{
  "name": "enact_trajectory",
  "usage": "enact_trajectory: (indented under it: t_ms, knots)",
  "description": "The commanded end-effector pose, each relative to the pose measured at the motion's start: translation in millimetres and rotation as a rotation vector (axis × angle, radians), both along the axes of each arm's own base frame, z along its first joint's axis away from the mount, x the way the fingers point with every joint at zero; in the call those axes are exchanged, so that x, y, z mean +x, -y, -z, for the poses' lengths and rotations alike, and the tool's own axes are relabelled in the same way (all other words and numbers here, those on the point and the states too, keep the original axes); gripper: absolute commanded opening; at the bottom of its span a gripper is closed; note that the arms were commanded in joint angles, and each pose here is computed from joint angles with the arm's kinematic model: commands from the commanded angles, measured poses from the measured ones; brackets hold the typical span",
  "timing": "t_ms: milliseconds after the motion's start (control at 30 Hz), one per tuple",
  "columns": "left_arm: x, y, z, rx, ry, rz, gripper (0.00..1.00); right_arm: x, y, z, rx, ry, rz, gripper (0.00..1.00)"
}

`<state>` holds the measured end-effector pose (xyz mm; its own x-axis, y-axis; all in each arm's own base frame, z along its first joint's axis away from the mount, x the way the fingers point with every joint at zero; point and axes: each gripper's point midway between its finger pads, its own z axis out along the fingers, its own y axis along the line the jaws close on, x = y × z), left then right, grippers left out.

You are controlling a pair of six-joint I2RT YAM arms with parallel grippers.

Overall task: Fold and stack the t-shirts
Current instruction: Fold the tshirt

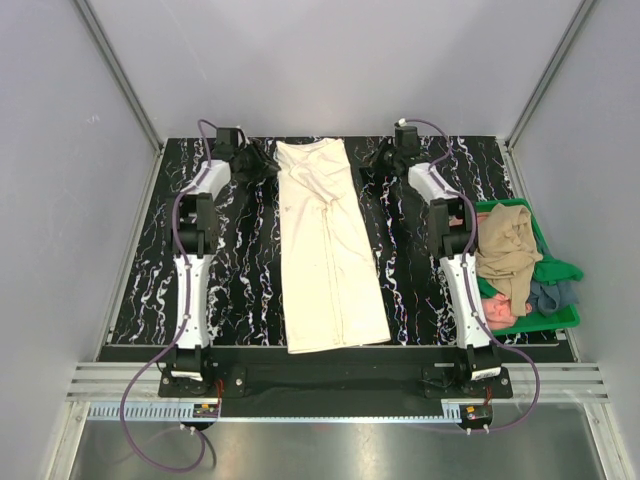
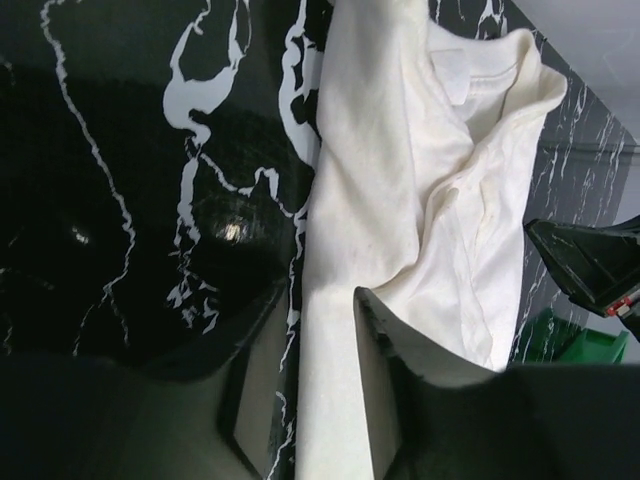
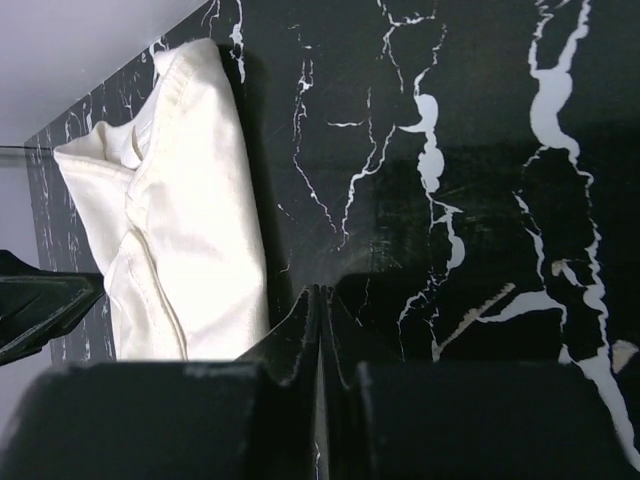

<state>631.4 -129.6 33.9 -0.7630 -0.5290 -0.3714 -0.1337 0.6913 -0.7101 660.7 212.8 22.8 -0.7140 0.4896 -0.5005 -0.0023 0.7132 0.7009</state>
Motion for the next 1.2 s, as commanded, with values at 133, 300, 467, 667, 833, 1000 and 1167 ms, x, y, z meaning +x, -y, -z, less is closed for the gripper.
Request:
enact_trajectory:
  t_ms: [133, 300, 467, 667, 833, 1000, 1167]
  knots:
    - [-63, -44, -44, 0.182, -0.062, -0.028, 0.45, -29, 20, -58, -0.079, -0.027, 0.013, 0.31]
    - [-158, -33, -70, 0.256, -0.104, 0.011, 0.48, -119, 25, -99, -0.062, -0.128, -0.078, 0.49]
    - [-267, 5, -63, 0.256, -0.131, 0.091, 0.51, -244, 47, -92, -0.112, -0.281, -0.07, 0.52]
    - [-365, 47, -37, 0.271, -0.18, 0.242, 0.52, -373, 25, -90, -0.171, -0.34, -0.182, 0.52]
    - [-405, 84, -35, 0.21, -0.141, 0.317, 0.43, -423, -4, -86, -0.243, -0.311, -0.227, 0.42]
    - [-417, 82, -34, 0.187, -0.144, 0.239, 0.4, -446, -42, -82, -0.303, -0.2, -0.28, 0.34]
    - [-427, 66, -26, 0.236, -0.149, 0.212, 0.41, -478, -82, -64, -0.339, -0.236, -0.377, 0.33]
